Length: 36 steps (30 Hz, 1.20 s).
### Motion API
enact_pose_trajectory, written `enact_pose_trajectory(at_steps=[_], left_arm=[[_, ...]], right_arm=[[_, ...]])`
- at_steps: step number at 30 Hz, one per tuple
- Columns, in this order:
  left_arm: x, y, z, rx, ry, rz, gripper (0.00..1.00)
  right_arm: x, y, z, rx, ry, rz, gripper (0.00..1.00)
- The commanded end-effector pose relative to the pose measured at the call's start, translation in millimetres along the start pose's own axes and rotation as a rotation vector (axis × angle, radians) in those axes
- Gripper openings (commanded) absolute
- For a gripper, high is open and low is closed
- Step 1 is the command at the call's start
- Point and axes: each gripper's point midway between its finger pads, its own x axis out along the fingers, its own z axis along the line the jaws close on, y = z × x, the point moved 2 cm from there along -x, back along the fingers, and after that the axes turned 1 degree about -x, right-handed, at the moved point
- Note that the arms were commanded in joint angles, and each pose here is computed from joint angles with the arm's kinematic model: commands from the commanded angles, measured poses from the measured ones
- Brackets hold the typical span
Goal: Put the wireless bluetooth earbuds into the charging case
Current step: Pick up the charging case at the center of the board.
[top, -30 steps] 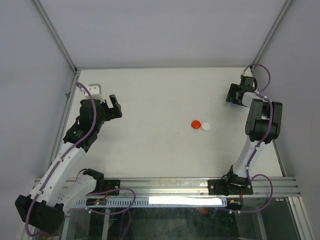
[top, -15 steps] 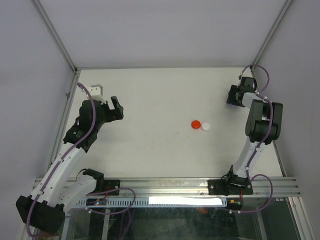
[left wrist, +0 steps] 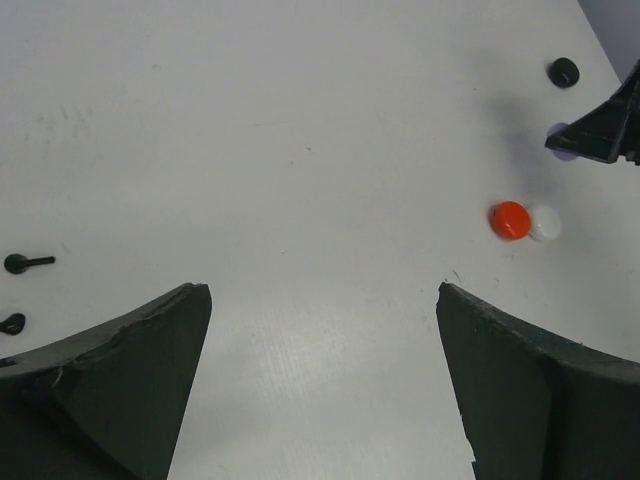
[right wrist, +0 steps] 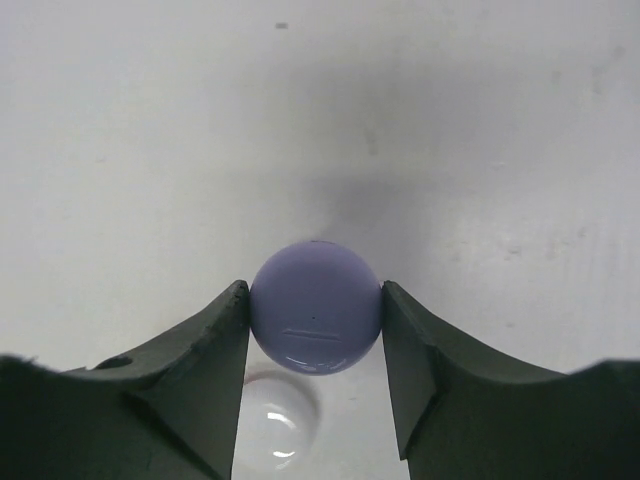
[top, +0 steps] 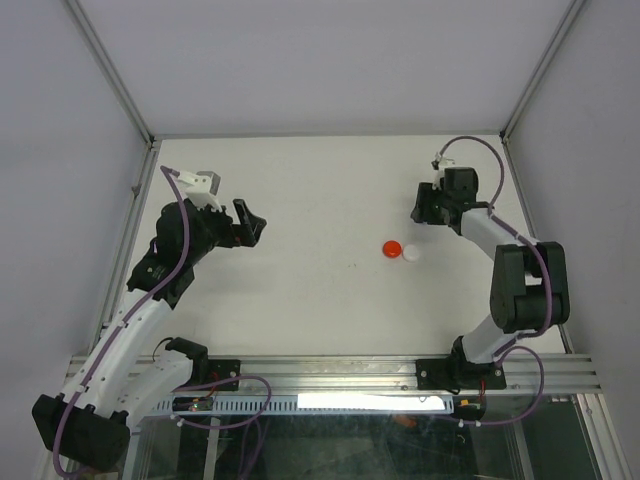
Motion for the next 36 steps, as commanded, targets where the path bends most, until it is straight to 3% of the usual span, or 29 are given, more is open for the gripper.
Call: enact_pose_trajectory(at_steps=[1,10,19,25,36], left_arm=[[-5,-14,-28,0.012,0.182,-0.063,0.99],[-1,2,-65,-0.017,0.433,0.074,0.99],[-3,4,-87,-0.122,0.554,0.18,0.99],[-7,12,-101,-0.181,0.617,0.256,0.95],[-1,34,-129,-0.22,0.67,0.34,0.83]], right_arm=[[-30,-20,59,-0.118,-0.151,-0.115,0.52],[-82,-12,155,-0.43,-0.405,-0.248,0.52],[-137,6,226,-0.776,-0.681,-0.423,0.49],[-162,23,259,-1.039,-0.802,-0.524,0.47],[-188,37,292,-1.289,-0.905,-0.632,0.47]])
